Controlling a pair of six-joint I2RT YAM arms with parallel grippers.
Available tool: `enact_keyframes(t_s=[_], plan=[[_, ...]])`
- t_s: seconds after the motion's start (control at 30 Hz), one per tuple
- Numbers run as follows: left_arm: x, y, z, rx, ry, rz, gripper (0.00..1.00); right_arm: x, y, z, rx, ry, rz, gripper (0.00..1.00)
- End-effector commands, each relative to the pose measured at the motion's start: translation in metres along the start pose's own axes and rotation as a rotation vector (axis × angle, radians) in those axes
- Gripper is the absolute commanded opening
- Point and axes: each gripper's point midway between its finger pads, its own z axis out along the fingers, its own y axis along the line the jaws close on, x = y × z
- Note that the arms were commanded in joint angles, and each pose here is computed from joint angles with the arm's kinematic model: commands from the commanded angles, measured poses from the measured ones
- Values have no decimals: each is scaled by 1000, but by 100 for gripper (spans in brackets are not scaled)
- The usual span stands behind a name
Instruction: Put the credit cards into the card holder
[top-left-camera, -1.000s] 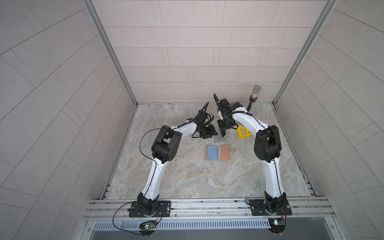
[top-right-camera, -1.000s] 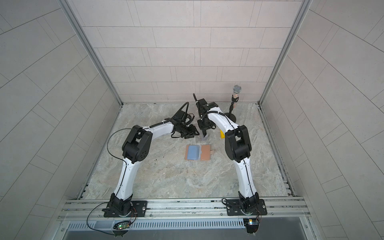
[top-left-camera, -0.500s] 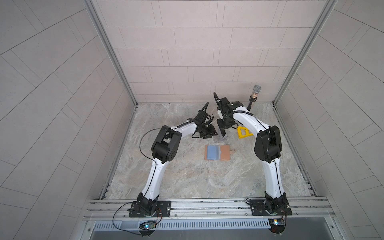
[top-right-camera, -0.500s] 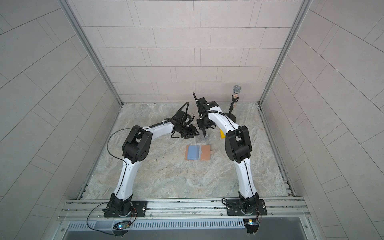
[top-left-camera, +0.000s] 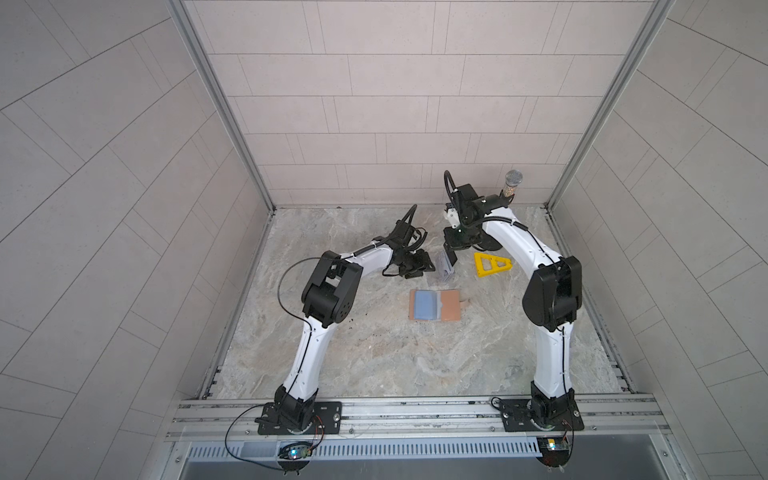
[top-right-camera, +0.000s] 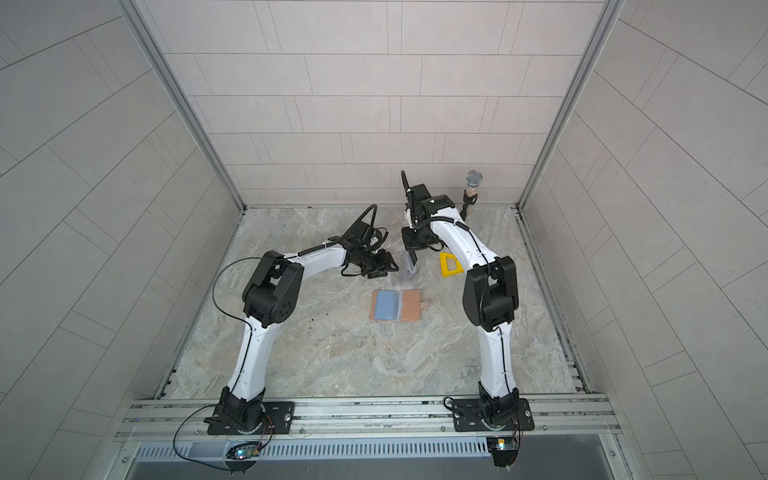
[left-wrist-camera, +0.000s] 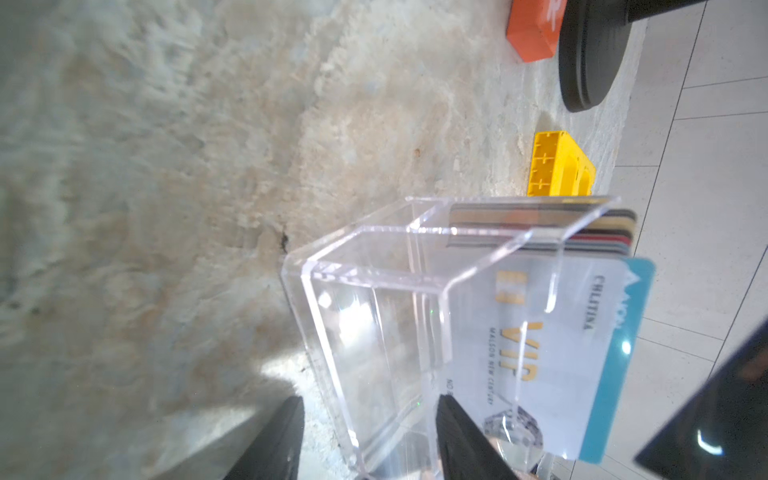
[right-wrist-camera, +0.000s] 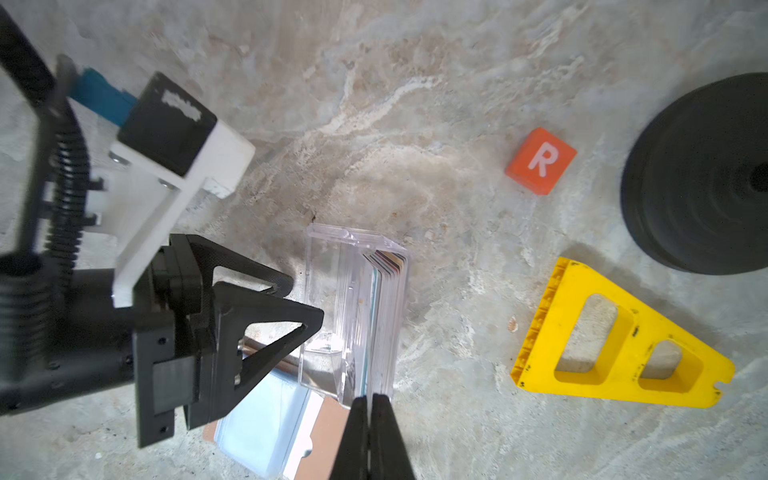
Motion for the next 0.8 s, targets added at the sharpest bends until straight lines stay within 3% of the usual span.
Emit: enact_keyframes(t_s=[0.0, 0.3, 0.5, 0.77], plan=[[-6, -31, -31, 70, -31, 31, 62, -4, 4, -31, -67, -62, 35, 0], [-4, -70, -77, 177, -121, 139, 70, 13, 4, -60, -163, -111, 68, 0], [24, -40, -96, 43, -121, 206, 70, 36, 7, -64, -242, -118, 108, 0], [57, 3, -88, -51, -81, 175, 68, 68, 22, -61, -382, -131, 183, 0]])
